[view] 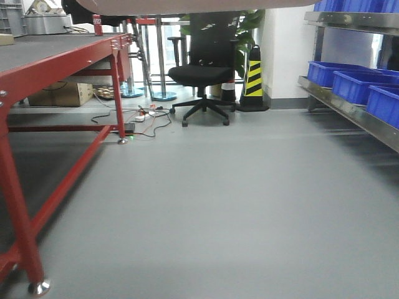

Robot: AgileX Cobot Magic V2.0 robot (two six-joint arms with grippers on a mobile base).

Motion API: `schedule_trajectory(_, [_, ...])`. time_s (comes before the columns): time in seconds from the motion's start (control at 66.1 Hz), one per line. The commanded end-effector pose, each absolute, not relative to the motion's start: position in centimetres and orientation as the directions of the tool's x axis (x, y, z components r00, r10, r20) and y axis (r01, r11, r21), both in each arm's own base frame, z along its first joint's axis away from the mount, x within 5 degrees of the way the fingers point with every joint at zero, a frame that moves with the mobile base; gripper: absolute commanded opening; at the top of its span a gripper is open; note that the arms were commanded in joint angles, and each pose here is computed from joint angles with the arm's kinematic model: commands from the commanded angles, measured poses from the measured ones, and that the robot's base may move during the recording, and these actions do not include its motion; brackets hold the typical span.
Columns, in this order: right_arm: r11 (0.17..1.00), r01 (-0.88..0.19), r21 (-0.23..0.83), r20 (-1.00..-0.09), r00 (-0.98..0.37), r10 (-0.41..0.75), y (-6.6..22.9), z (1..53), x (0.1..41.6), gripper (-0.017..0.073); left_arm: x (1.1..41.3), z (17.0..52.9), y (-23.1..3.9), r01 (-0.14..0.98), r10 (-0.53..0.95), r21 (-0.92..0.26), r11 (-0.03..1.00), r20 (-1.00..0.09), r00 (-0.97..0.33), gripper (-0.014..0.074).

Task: Grab white bin and place on right shelf
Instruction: 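Carry the bin with both grippers while driving to the steel shelf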

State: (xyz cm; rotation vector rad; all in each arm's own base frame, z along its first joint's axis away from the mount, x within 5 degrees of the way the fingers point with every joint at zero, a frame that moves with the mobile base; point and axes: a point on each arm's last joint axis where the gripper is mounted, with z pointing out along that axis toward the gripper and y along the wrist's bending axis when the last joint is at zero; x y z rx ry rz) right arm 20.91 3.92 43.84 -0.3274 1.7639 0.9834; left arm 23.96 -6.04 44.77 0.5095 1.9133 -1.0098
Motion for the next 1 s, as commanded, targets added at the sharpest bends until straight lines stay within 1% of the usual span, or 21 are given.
schedule_trajectory(0.0, [0.355, -0.808, 0.470, -0.881, -0.402, 0.250, 5.97, 46.95, 17.44, 0.0069, 21.19, 46.77, -7.59, 0.791, -0.002, -0.454, 0.410, -0.868, -0.497, -0.0118])
schedule_trajectory(0.983, [0.365, -0.803, 0.471, -0.880, -0.400, 0.256, 5.91, 46.94, 17.59, 0.0069, 21.19, 46.77, -7.59, 0.791, -0.002, -0.454, 0.410, -0.868, -0.497, -0.0118])
